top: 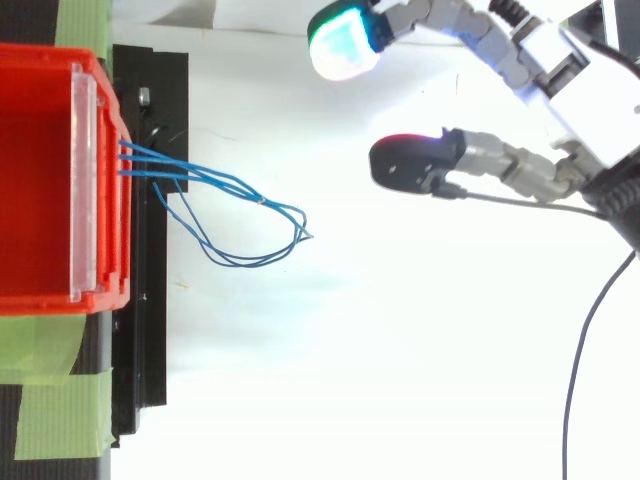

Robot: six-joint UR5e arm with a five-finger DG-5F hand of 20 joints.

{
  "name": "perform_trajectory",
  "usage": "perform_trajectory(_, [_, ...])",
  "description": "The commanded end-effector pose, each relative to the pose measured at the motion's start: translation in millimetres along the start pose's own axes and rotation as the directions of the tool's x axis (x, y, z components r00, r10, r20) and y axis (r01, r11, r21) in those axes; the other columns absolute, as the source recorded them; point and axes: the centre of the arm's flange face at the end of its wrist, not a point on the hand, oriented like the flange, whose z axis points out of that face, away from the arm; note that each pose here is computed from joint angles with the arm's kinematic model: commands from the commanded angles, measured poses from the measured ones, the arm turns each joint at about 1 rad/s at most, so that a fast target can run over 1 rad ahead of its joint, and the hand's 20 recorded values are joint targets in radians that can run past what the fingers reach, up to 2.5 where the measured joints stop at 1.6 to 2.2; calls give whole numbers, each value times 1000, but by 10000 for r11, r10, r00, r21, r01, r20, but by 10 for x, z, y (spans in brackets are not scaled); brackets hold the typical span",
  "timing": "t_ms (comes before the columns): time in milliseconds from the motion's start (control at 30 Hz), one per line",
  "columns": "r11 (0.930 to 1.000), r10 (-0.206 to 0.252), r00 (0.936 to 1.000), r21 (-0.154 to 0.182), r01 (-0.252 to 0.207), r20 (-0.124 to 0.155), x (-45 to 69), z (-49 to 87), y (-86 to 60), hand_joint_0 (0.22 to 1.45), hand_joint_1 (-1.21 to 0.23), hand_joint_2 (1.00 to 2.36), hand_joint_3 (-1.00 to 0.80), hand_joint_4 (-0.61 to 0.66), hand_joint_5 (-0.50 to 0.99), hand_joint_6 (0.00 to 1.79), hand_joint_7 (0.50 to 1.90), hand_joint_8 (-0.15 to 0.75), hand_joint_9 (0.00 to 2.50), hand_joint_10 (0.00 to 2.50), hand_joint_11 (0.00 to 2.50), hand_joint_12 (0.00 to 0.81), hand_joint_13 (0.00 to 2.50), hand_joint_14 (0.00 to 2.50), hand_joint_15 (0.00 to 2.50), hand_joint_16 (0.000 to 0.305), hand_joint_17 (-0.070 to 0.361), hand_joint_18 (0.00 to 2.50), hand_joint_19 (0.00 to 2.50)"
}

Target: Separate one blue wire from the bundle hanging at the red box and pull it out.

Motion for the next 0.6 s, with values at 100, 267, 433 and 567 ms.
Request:
perform_trajectory(100, [9980,468,9989,-427,-467,19,350,-3,17,533,-624,1000,-500,297,-230,502,877,246,23,0,2,340,0,3,117,57,128,0,193])
perform_trajectory(267, [9983,209,9998,-540,-211,-43,516,32,114,528,-657,1000,-500,316,-222,503,914,255,49,0,5,345,0,3,121,56,127,0,204])
perform_trajectory(433, [9983,149,9999,-564,-152,-58,598,56,129,530,-660,1000,-500,325,-214,503,943,261,73,0,28,347,0,4,134,56,126,0,219])
perform_trajectory(567, [9980,197,9998,-595,-202,-92,614,41,145,534,-659,1000,-500,333,-207,503,969,261,87,0,27,348,0,4,130,56,125,0,224])
